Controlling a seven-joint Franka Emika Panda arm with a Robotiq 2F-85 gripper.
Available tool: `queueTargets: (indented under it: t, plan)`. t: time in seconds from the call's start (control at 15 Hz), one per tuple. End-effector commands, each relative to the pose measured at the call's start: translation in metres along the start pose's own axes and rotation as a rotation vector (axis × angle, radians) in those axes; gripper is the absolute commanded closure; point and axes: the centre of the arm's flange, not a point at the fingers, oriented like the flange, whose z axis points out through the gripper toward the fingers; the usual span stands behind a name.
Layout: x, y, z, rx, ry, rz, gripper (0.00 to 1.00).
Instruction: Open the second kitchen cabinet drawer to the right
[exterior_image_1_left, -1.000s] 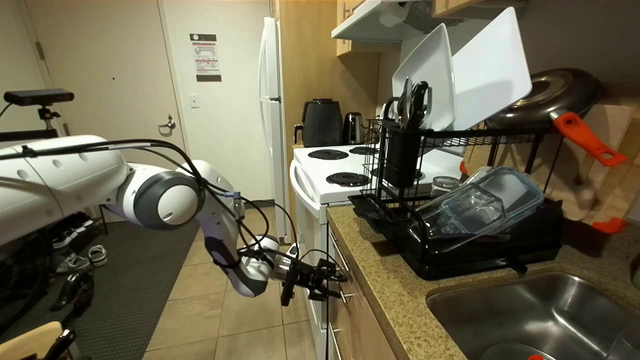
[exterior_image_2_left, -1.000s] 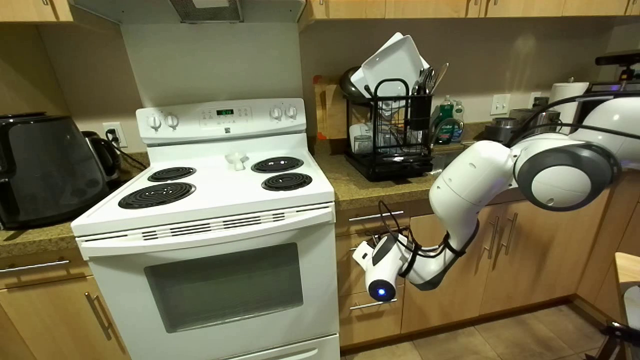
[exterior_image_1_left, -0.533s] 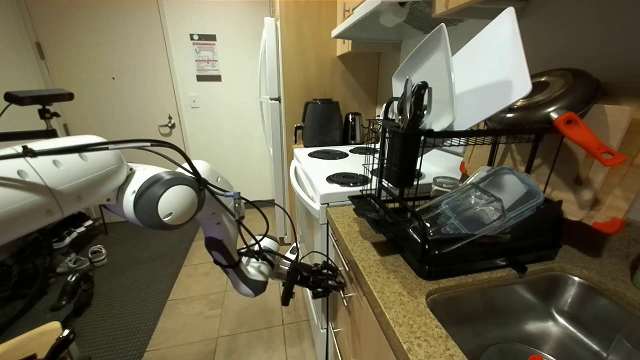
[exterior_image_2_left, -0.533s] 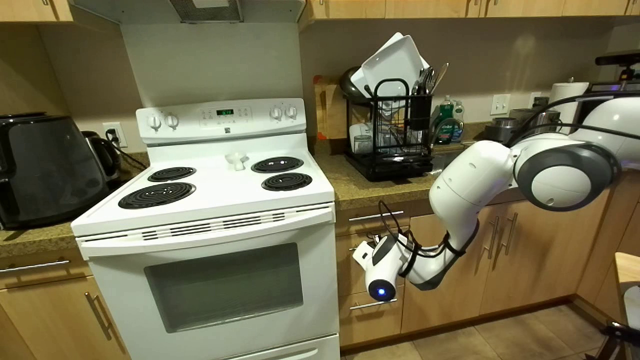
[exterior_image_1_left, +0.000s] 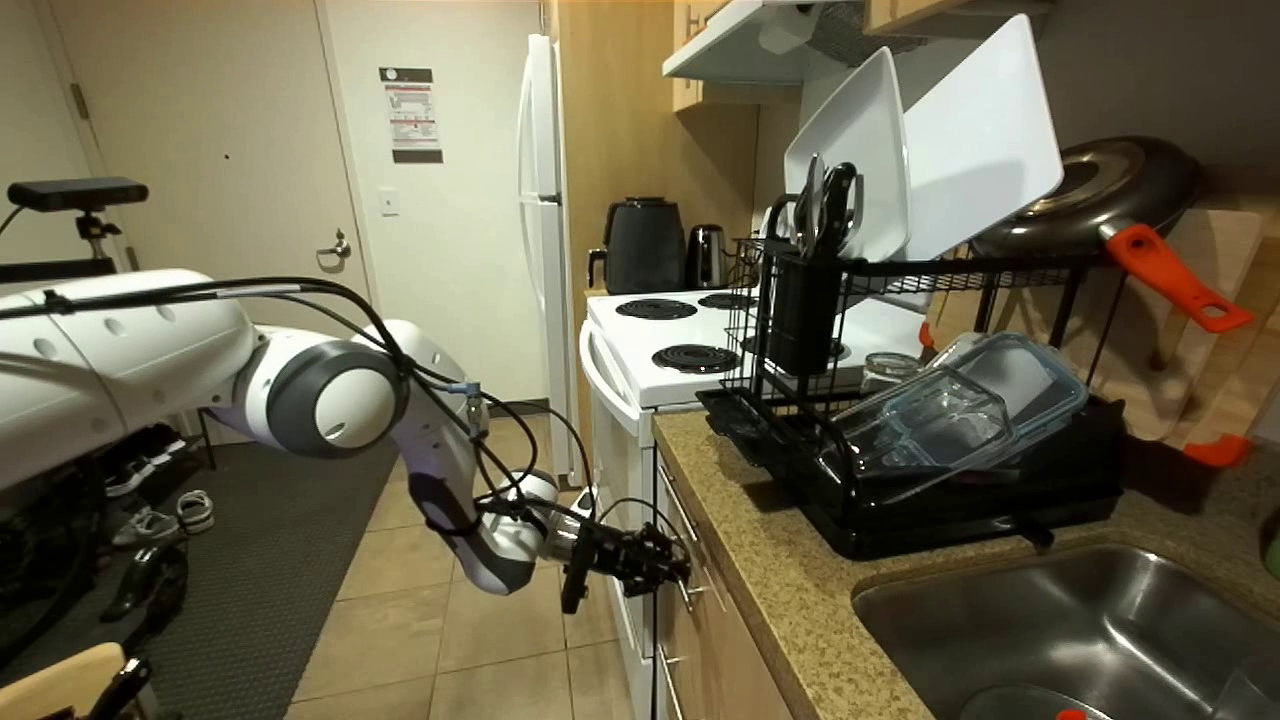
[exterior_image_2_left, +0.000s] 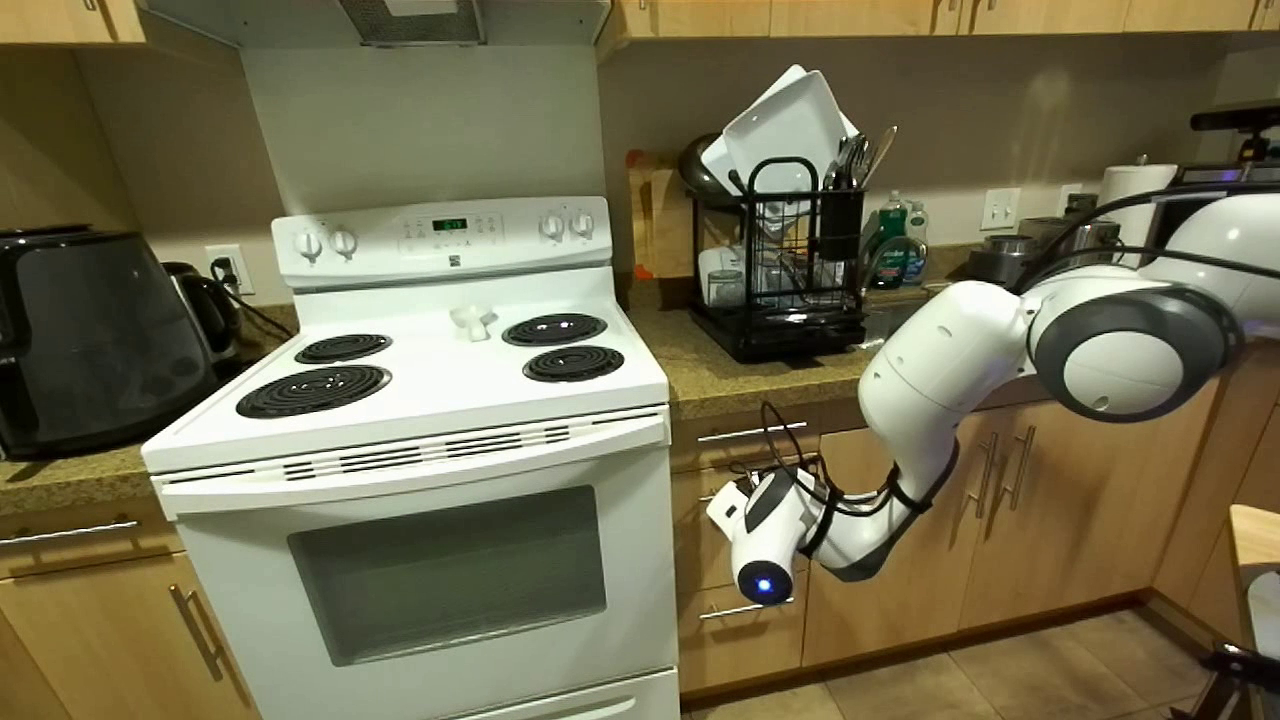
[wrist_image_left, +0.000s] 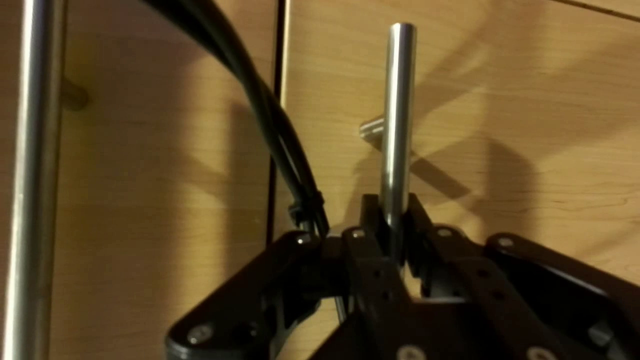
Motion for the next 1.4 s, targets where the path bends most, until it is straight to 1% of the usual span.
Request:
queueTargets:
  t: [0.0,0.27,0.6,0.67,0.73,0.8,0.93,1.07,1.27,1.33]
  plan:
    - [-0.018,-0.007,-0.039,0.032,0.056,-0.014,0.96]
    - [-0.025,-0.01,-0.066,0.056,0.074,-0.018,0.96]
    - [-0.036,-0.017,-0.099,0.054,0.111,-0.021,0.96]
    - [-0.039,-0.019,-0.106,0.065,0.115,-0.027,0.96]
    - [-0.041,-0.021,-0.113,0.081,0.117,-0.042,0.6]
    - [-0.044,-0.022,-0.121,0.11,0.123,-0.071,0.6]
    - [-0.044,-0.025,-0.136,0.15,0.144,-0.098,0.48]
    - [-0.04,-0.02,-0.142,0.14,0.14,-0.073,0.34]
    - [-0.034,-0.01,-0.148,0.17,0.145,-0.054,0.16]
    - [-0.033,-0.006,-0.151,0.167,0.154,-0.039,0.09]
